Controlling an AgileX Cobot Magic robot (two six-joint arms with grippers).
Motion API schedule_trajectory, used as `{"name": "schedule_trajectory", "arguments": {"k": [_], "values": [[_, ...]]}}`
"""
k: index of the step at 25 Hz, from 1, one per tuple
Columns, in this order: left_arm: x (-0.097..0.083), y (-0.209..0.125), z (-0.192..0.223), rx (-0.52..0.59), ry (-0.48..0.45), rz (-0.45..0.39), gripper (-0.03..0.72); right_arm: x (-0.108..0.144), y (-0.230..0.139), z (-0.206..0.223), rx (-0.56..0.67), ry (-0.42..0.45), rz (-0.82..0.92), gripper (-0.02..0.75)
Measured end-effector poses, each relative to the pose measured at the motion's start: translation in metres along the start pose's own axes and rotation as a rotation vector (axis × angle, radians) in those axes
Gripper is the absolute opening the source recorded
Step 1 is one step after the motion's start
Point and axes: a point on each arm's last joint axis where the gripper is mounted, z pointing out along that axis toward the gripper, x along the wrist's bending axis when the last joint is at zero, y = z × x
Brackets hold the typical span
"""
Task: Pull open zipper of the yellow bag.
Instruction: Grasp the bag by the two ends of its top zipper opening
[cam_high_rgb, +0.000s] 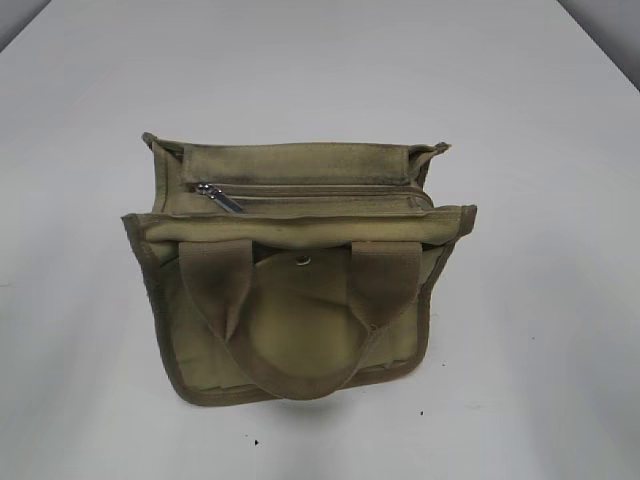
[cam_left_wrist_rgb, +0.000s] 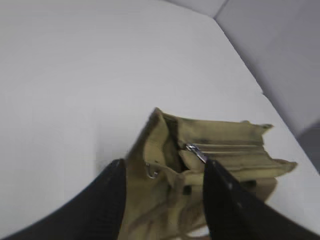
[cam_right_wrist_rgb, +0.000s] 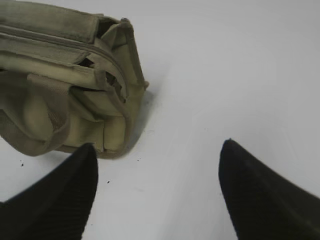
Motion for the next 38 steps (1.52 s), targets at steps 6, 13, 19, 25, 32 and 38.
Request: {"name": "schedule_trajectory", "arguments": {"k": [6,13,19,25,32,38], "values": [[0.014,0.025,0.077,0.378,-0.083,-0.19,0.39,-0.003,0.049,0.055,0.149,0.132,-0.1,0.582],[0.026,0.026,0.14,0.577,-0.117,-0.299,0.39,0.017,0.094,0.108,0.203,0.258,-0.206,0.582],[0.008,0.019,0.176,0.633,-0.151,-0.25,0.39,0.045,0.114,0.154,0.249,0.353,-0.286,0.582],[0.001,0.018,0.206,0.645,-0.152,-0.233,0.39,0.073,0.124,0.181,0.251,0.419,-0.369,0.582],[0.011,0.012,0.228,0.64,-0.114,-0.264,0.345,0.093,0.131,0.196,0.225,0.453,-0.431,0.58],[0.0,0.019,0.228,0.632,-0.154,-0.223,0.036,0.116,0.133,0.215,0.215,0.499,-0.512,0.489]]}}
